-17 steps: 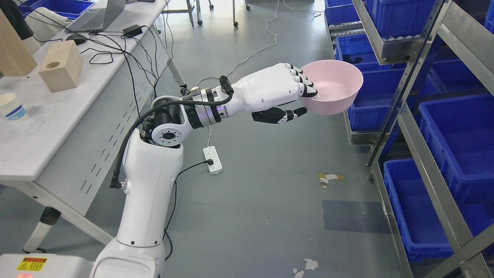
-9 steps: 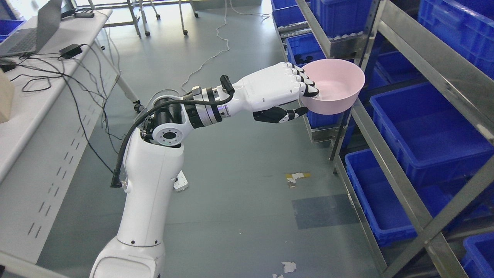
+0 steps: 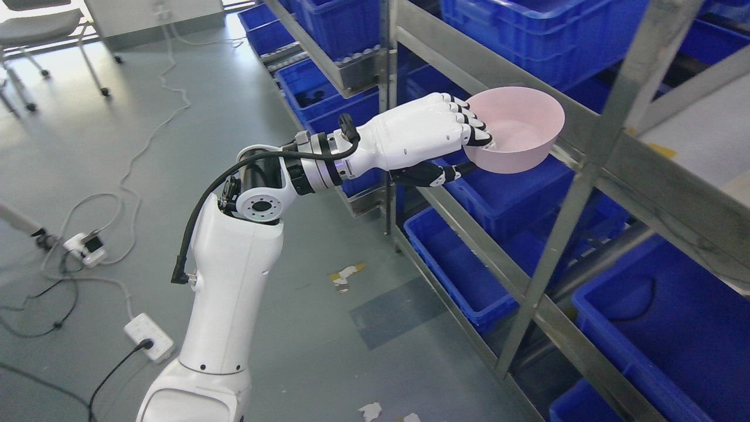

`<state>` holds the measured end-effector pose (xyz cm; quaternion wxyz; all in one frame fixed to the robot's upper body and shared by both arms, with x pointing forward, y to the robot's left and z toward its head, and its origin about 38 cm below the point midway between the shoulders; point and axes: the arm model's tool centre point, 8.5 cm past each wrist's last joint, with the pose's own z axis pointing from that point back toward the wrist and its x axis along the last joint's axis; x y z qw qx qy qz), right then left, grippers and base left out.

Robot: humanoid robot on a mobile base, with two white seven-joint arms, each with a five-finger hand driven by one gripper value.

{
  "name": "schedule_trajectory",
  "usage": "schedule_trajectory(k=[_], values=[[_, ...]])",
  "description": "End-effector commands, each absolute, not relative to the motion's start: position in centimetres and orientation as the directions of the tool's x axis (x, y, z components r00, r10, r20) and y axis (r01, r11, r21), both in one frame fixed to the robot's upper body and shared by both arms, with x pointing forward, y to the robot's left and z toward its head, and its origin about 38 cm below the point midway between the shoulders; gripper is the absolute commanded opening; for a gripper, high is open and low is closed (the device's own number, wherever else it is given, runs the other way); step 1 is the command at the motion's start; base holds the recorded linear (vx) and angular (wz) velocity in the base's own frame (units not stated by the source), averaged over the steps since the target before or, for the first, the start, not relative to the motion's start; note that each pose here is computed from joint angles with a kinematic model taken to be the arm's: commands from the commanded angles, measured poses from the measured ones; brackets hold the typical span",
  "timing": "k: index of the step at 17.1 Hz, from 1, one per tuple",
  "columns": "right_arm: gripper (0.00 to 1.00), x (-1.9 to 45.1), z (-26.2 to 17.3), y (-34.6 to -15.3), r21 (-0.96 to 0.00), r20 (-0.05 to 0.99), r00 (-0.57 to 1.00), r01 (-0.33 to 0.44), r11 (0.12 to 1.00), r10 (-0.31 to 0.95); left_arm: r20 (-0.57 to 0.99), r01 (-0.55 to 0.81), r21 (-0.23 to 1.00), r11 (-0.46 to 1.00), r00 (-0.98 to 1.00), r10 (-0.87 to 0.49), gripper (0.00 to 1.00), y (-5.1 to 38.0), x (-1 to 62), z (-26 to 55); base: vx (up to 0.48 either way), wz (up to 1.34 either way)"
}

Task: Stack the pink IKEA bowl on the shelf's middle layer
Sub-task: 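Hold the pink bowl up with the left hand while the robot turns, then lower the pink bowl onto the pink bowl on the tray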

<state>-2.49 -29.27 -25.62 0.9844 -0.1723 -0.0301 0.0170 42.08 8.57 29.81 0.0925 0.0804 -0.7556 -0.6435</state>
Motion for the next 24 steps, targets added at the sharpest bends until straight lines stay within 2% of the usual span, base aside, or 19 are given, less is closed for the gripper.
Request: schedule_trajectory(k=[1, 3, 7, 10, 14, 20, 24], values=[[1.0, -1.9, -25.5, -30.4, -0.356, 0.069, 0.996, -0.023, 0.934, 0.051, -0.019, -0.052, 0.988, 0.148, -0.976, -0.215, 0.03, 8.2, 42.3, 32.1, 0.039, -0.93], [1.0, -1.9, -25.5, -30.4, -0.356, 0.069, 0.996, -0.023, 0.934, 0.051, -0.066, -0.105, 0.983, 0.149, -0.968, -0.243, 0.03, 8.9, 43.0, 34.4, 0.039, -1.0], [1.0, -1.9, -25.5, -30.4, -0.356, 0.069, 0.996, -0.023, 0.934, 0.051, -0.122, -0.171, 0.983, 0.073, -0.89, -0.439, 0.03, 13.2, 46.6, 37.3, 0.026, -1.23], [1.0, -1.9, -25.5, -30.4, -0.356, 0.069, 0.996, -0.025, 0.934, 0.053, -0.146, -0.167, 0.986, -0.01, -0.828, -0.541, 0.03, 15.1, 48.1, 37.0, 0.008, -1.19], [1.0, -1.9, -25.5, -30.4, -0.356, 0.069, 0.996, -0.023, 0.934, 0.051, -0.164, -0.128, 0.986, -0.103, -0.784, -0.599, 0.03, 16.1, 49.3, 36.1, 0.005, -0.91], [1.0, -1.9, -25.5, -30.4, -0.356, 0.069, 0.996, -0.022, 0.934, 0.05, -0.164, -0.089, 0.984, -0.154, -0.785, -0.598, 0.06, 15.8, 50.1, 35.9, 0.014, -0.38], [1.0, -1.9, -25.5, -30.4, -0.356, 0.069, 0.996, -0.025, 0.934, 0.053, -0.12, -0.017, 0.98, -0.2, -0.849, -0.514, 0.06, 12.4, 50.5, 32.9, 0.002, -0.01]])
